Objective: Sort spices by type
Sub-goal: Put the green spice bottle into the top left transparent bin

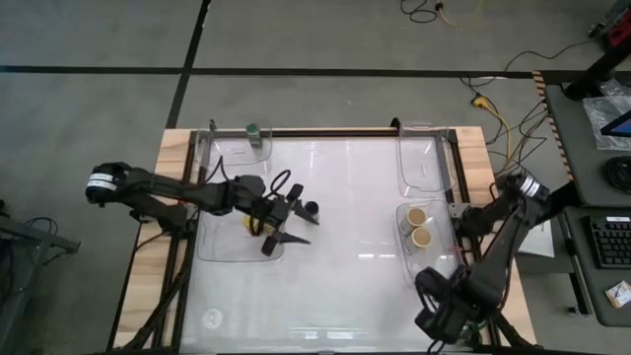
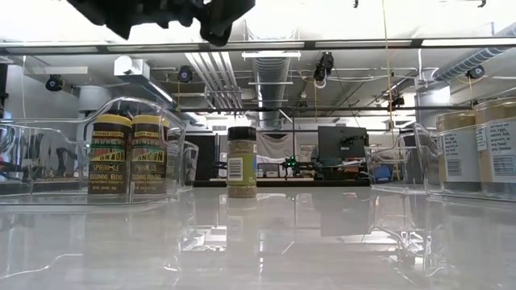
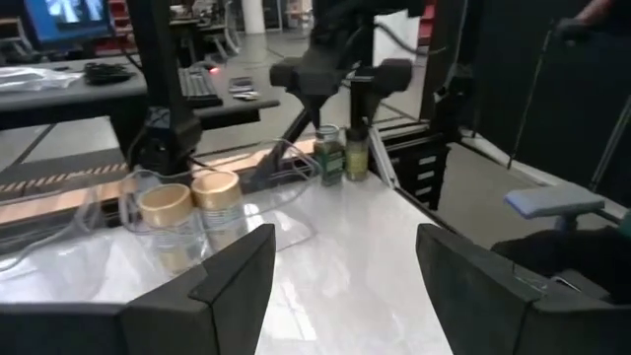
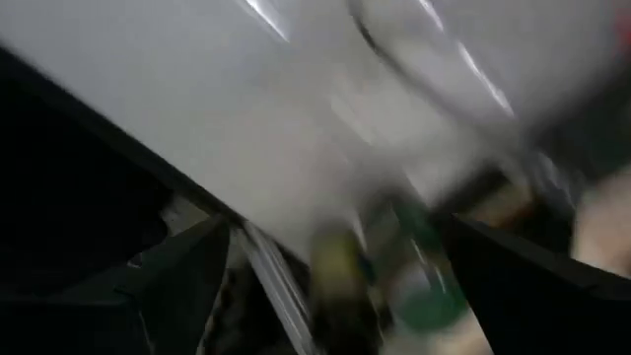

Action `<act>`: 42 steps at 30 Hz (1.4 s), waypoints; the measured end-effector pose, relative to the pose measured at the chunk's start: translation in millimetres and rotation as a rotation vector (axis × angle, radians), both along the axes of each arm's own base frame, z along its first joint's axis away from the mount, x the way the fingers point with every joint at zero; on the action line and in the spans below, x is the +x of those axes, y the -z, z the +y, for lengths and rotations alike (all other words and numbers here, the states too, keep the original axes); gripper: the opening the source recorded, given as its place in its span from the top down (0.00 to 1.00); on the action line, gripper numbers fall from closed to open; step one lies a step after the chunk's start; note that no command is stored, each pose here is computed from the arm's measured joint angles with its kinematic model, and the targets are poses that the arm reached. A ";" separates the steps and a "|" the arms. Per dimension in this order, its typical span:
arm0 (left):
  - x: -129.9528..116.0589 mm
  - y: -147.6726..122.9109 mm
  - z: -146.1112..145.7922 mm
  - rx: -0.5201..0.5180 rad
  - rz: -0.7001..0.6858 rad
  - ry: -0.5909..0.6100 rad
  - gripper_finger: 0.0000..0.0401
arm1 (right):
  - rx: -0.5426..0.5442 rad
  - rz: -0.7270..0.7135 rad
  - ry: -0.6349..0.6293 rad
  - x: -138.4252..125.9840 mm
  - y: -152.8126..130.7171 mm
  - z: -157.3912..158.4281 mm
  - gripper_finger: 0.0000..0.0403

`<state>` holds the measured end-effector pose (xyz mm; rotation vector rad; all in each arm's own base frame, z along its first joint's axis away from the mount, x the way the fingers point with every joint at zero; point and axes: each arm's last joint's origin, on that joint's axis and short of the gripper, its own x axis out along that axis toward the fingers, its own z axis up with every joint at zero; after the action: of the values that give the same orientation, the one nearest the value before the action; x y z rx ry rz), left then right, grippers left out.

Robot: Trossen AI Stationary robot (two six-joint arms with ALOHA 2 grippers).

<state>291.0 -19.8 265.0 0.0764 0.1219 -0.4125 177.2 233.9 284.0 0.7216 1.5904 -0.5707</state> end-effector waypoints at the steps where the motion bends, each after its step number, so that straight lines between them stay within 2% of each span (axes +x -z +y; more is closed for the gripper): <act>1: -1.3 3.2 -1.4 0.001 -0.003 0.005 0.42 | 0.004 0.070 0.026 -1.4 3.1 2.4 0.10; 5: -6.4 12.2 -9.5 0.003 -0.040 0.035 0.42 | 0.023 0.302 0.073 -2.7 17.3 9.1 0.10; 7: -8.8 17.5 -13.5 0.014 -0.046 0.051 0.42 | 0.014 0.399 0.043 -3.6 25.3 11.2 0.10; 11: -13.3 25.9 -18.2 0.018 -0.050 0.070 0.42 | 0.054 0.497 -0.034 -0.7 38.3 15.8 0.10; 21: -22.4 40.6 -26.4 0.006 -0.042 0.102 0.42 | 0.089 0.557 -0.167 12.4 64.3 17.3 0.10; 28: -24.3 39.7 -28.5 -0.001 -0.085 0.110 0.42 | 0.113 0.605 -0.273 8.1 79.7 14.0 0.10; 35: -22.7 35.7 -29.1 -0.016 -0.091 0.109 0.42 | 0.125 0.625 -0.331 5.4 82.0 11.1 0.10; 42: -22.7 35.7 -29.0 -0.022 -0.087 0.108 0.42 | 0.156 0.626 -0.466 -3.3 87.0 14.3 0.10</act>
<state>268.4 -48.8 229.4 0.0790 0.0270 -0.5178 173.8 248.2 197.0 0.2610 2.3184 -0.3390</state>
